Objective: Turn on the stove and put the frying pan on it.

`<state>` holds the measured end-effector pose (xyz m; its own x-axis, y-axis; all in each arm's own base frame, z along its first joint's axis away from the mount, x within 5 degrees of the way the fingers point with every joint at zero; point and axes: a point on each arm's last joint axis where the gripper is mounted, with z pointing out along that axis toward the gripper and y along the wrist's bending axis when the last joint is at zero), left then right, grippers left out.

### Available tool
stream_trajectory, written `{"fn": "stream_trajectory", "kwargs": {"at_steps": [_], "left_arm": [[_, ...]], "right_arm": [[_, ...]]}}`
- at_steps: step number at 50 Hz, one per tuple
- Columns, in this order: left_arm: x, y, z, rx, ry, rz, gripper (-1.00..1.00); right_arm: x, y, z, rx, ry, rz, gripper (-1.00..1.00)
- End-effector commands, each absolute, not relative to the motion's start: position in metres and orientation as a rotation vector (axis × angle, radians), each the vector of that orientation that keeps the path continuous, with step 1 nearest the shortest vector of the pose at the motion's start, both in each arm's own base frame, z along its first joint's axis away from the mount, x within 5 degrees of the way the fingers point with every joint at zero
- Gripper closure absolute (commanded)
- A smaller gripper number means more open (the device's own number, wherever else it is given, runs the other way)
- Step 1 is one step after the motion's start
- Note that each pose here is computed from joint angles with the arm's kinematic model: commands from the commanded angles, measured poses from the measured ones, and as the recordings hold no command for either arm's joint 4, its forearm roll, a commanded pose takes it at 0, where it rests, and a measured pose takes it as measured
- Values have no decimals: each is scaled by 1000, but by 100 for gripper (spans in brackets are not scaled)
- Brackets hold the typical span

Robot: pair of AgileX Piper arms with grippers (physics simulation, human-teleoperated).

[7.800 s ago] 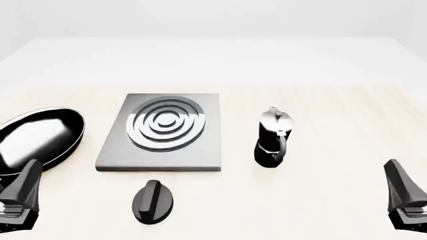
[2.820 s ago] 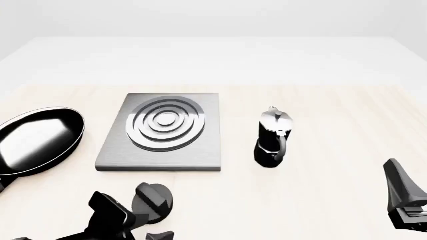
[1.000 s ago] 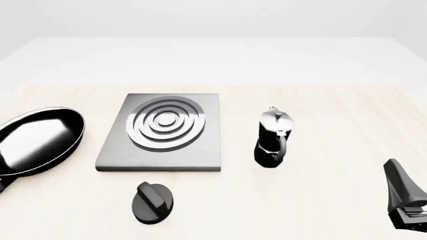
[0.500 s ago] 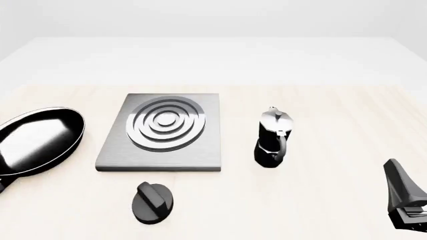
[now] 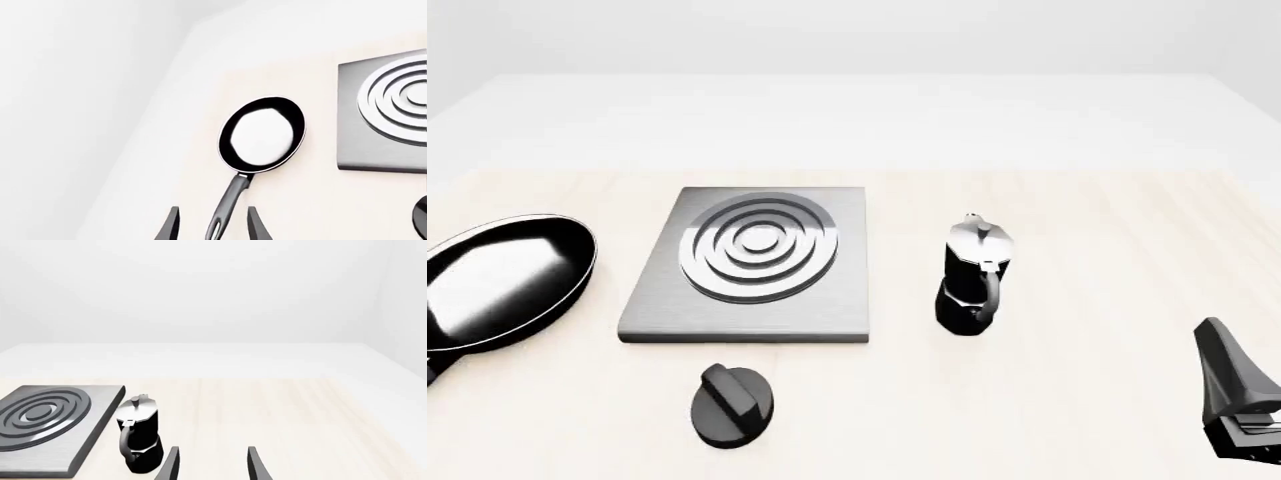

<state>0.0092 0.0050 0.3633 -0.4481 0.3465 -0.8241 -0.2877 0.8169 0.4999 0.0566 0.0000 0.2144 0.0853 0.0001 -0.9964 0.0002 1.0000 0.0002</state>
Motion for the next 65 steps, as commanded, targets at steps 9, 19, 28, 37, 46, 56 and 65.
{"fn": "stream_trajectory", "kwargs": {"at_steps": [9,19,28,37,46,56,65], "left_arm": [[9,5,344,43,1971,710,-100],[3,2,338,45,1984,749,-100],[0,0,337,57,1989,748,-100],[-3,-2,326,76,2025,738,-100],[-7,-4,320,76,2038,739,-100],[-6,-4,321,67,2034,763,-100],[2,1,324,46,1974,676,-100]], "right_arm": [[57,0,214,0,1485,0,-100],[57,0,214,0,1486,0,-100],[57,0,214,0,1485,0,-100],[57,0,214,0,1485,0,-100],[57,0,214,0,1486,0,-100],[57,0,214,0,1485,0,-100],[57,0,214,0,1485,0,-100]]}}
